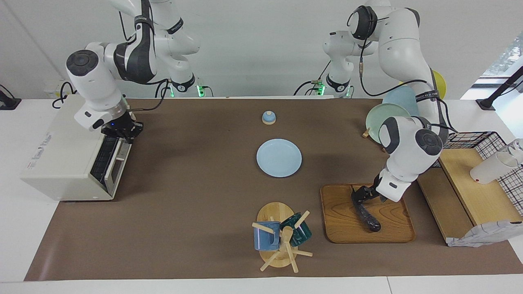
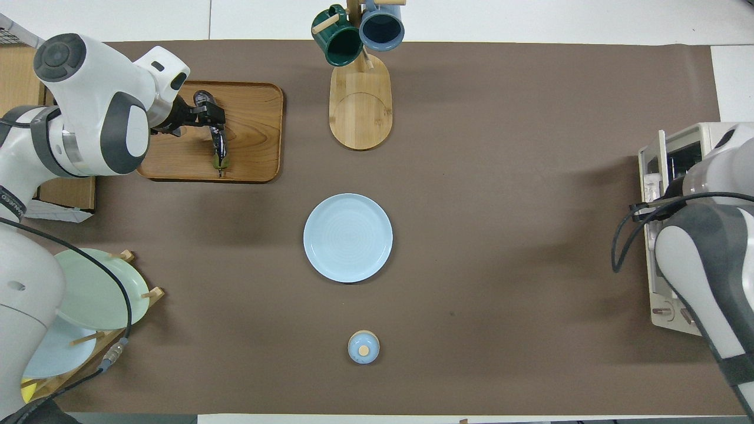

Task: Put eggplant into oven
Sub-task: 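Grasp the eggplant with the left gripper while the right gripper pulls the door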

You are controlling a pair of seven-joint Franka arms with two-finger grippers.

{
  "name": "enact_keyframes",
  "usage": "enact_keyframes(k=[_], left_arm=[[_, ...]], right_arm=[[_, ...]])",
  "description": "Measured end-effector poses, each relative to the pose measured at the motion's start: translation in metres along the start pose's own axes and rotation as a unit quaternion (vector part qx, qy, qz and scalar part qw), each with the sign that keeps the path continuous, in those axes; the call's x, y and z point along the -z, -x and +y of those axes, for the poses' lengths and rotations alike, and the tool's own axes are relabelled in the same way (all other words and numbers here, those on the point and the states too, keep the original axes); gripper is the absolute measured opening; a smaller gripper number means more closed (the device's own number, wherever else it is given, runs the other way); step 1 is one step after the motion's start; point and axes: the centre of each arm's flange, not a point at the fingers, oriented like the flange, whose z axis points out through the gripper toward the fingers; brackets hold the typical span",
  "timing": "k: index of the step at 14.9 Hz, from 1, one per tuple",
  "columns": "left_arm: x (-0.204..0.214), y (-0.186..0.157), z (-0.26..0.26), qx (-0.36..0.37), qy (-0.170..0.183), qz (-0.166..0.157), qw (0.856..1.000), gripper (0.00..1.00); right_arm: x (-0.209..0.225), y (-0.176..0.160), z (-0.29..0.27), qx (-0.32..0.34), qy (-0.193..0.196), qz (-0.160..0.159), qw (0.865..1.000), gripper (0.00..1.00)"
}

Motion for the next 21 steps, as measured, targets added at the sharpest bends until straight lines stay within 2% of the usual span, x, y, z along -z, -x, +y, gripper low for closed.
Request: enact_keyframes(k=[2,6,8,9,10,14,15,18,21], left_arm=[[-0.011,0.0,0.0,0.0,0.001,0.009,1.0,1.0],[-0.028,0.01,0.011,-0.007,0.002,0.014,1.0,0.97],[-0.032,0.014,0.017,-0.01,0.002,0.013,1.0,0.82],[-0.032,0.014,0.018,-0.011,0.002,0.014,1.0,0.82],[-0.031,0.014,0.018,-0.011,0.002,0.014,1.0,0.76],[-0.018,0.012,0.022,-0.013,0.003,0.015,1.0,0.3],[-0.009,0.011,0.024,-0.014,0.003,0.013,1.0,0.25],[0.037,0.015,0.03,-0.001,0.003,0.002,1.0,0.25],[0.096,0.037,0.057,0.024,0.001,-0.016,1.0,0.25]], right_arm=[[-0.019,-0.008,-0.027,0.008,-0.006,0.023,1.0,0.01],[-0.062,-0.018,-0.05,0.01,-0.007,0.025,1.0,0.01],[-0.065,-0.019,-0.049,0.009,-0.007,0.023,1.0,0.01],[-0.062,-0.02,-0.049,0.01,-0.007,0.02,1.0,0.01],[-0.054,-0.022,-0.051,0.011,-0.007,0.012,1.0,0.01],[0.019,-0.035,-0.052,0.015,-0.002,-0.012,1.0,0.01],[0.032,-0.036,-0.049,0.016,0.005,-0.013,1.0,0.01],[0.034,-0.035,-0.038,0.03,0.022,-0.021,0.999,0.01],[0.024,-0.031,-0.024,0.045,0.023,-0.032,0.998,0.01]])
